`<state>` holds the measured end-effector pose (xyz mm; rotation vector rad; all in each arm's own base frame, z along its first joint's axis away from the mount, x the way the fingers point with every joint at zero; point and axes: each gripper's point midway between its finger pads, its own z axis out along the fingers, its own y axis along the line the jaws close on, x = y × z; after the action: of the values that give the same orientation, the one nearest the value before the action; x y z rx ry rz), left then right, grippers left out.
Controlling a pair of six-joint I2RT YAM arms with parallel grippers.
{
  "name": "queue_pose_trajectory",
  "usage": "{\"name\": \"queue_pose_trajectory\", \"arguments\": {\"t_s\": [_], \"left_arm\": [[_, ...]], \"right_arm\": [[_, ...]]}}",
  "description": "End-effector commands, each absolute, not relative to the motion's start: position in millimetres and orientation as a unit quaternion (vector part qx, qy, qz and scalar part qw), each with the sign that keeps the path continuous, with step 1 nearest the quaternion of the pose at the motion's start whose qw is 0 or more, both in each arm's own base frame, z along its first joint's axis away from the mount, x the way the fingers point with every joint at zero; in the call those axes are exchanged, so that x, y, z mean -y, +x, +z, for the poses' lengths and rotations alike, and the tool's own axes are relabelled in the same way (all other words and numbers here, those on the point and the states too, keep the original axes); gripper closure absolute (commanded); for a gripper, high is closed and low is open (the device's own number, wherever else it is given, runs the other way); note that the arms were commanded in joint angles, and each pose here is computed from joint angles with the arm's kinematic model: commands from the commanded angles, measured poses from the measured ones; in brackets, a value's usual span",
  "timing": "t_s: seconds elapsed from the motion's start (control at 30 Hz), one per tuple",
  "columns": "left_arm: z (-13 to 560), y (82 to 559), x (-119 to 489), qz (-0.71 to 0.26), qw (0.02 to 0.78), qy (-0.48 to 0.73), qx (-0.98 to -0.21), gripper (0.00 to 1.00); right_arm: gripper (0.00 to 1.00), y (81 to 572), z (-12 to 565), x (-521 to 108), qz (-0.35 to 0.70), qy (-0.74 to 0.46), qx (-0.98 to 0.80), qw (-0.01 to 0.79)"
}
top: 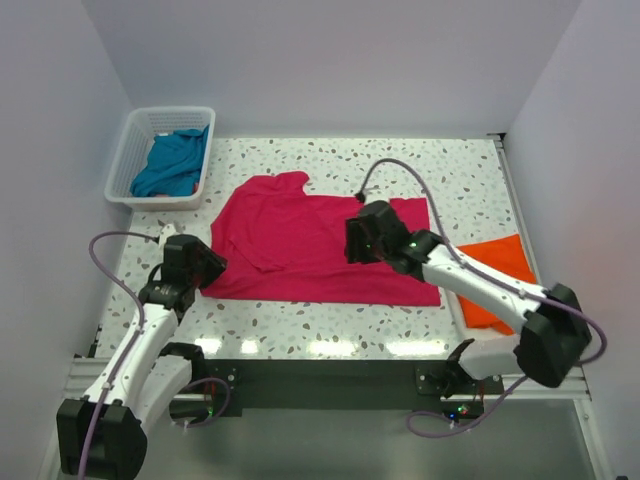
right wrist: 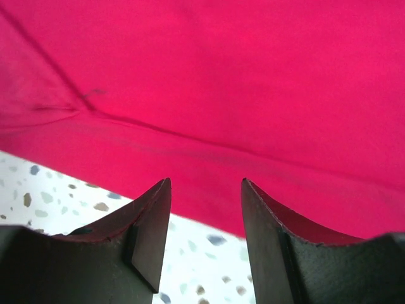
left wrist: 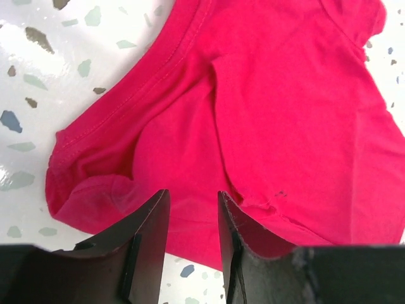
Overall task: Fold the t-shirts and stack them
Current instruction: Fold the tshirt
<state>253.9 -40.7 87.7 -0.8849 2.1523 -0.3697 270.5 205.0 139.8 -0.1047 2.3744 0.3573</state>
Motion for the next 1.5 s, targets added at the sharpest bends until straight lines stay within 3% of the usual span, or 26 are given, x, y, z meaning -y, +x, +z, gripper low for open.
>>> {"name": "queue_pose_trajectory", "arguments": {"t_s": [0.0, 0.2, 0.47, 1.3, 1.47], "left_arm": [[131, 278, 49, -0.175, 0.435, -0.303, -0.83, 0.6], [167, 287, 49, -0.17, 0.451, -0.28, -0.83, 0.59], [199, 291, 54, -0.194, 0.473, -0.268, -0.817, 0.57], [227, 287, 43, -0.197, 0.501, -0.272, -0.798, 0.55], [227, 288, 42, -0.197, 0.5, -0.273, -0.798, 0.54]], "right_arm": [[0.5, 306, 171, -269, 0.147, -0.107, -0.879, 0.44], [0.52, 307, 147, -377, 0.15, -0.228, -0.86, 0.432], [0.53, 300, 117, -448, 0.14, -0.308, -0.84, 0.425], [0.59, 295, 65, -487, 0.121, -0.339, -0.847, 0.391], [0.65, 297, 63, -486, 0.117, -0.337, -0.848, 0.392]]}}
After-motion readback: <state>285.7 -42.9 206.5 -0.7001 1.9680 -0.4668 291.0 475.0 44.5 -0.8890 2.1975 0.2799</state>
